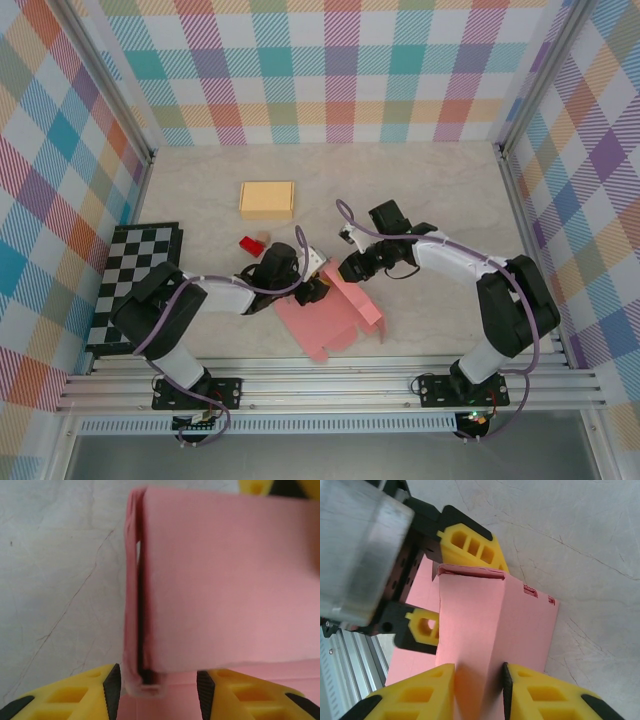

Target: Fold the paper box

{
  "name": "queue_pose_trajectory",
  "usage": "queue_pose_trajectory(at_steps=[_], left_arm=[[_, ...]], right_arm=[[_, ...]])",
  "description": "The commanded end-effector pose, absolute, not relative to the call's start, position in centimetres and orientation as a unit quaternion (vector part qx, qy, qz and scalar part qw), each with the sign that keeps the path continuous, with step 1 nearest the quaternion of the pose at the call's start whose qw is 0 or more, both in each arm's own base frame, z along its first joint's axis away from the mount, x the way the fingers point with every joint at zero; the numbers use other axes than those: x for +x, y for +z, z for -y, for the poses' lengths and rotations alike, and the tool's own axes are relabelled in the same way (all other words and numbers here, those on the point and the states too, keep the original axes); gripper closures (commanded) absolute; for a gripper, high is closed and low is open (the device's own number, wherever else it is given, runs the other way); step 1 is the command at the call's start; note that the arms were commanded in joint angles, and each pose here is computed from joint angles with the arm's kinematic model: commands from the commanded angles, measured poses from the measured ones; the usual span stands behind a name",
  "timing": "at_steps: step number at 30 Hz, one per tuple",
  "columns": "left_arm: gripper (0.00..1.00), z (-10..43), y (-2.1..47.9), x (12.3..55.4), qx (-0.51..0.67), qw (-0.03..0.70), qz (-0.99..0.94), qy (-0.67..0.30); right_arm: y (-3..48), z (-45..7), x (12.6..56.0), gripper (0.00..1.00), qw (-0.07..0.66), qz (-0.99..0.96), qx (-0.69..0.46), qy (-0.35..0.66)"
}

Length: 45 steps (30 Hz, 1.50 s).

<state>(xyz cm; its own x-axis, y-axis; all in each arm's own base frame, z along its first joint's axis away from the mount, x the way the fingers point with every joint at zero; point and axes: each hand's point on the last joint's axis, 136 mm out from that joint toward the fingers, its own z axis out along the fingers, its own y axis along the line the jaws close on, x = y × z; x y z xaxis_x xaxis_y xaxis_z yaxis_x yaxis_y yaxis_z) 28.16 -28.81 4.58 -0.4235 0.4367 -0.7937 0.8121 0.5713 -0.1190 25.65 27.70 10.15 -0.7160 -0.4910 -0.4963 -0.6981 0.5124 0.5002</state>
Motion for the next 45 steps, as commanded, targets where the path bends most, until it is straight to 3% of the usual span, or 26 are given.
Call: queue_pose_trajectory(at_steps=[1, 7, 12, 21, 27, 36, 45], left_arm=[[0.55, 29.4, 5.7, 30.3, 0.378, 0.417, -0.792, -0.238], [0.68, 31.0, 5.2, 31.4, 0.373, 0.438, -0.784, -0.232], [0.99, 32.1, 5.8, 32.1, 0.341, 0.469, -0.785, -0.217], [1.0, 30.8, 4.6, 34.0, 0.27, 0.504, -0.817, -0.072], [1.0, 30.8, 4.4, 32.7, 0.288, 0.496, -0.814, -0.092], [1.0, 28.5, 3.7, 32.5, 0.276, 0.491, -0.824, -0.057], [1.0, 23.9, 4.5, 34.1, 0.146, 0.489, -0.86, 0.024]], right_arm=[[9.3, -27.5, 25.2, 0.7, 0.125, -0.858, -0.352, 0.352], [8.9, -27.8, 25.2, 0.7, 0.117, -0.858, -0.346, 0.36], [8.6, -27.7, 25.1, 0.7, 0.112, -0.866, -0.329, 0.36], [8.6, -27.7, 25.7, 0.71, 0.125, -0.879, -0.284, 0.361], [8.9, -26.8, 26.4, 0.64, 0.141, -0.891, -0.273, 0.334], [13.5, -25.1, 28.5, 0.55, 0.202, -0.901, -0.238, 0.302], [17.6, -21.8, 28.2, 0.54, 0.237, -0.921, -0.192, 0.243]])
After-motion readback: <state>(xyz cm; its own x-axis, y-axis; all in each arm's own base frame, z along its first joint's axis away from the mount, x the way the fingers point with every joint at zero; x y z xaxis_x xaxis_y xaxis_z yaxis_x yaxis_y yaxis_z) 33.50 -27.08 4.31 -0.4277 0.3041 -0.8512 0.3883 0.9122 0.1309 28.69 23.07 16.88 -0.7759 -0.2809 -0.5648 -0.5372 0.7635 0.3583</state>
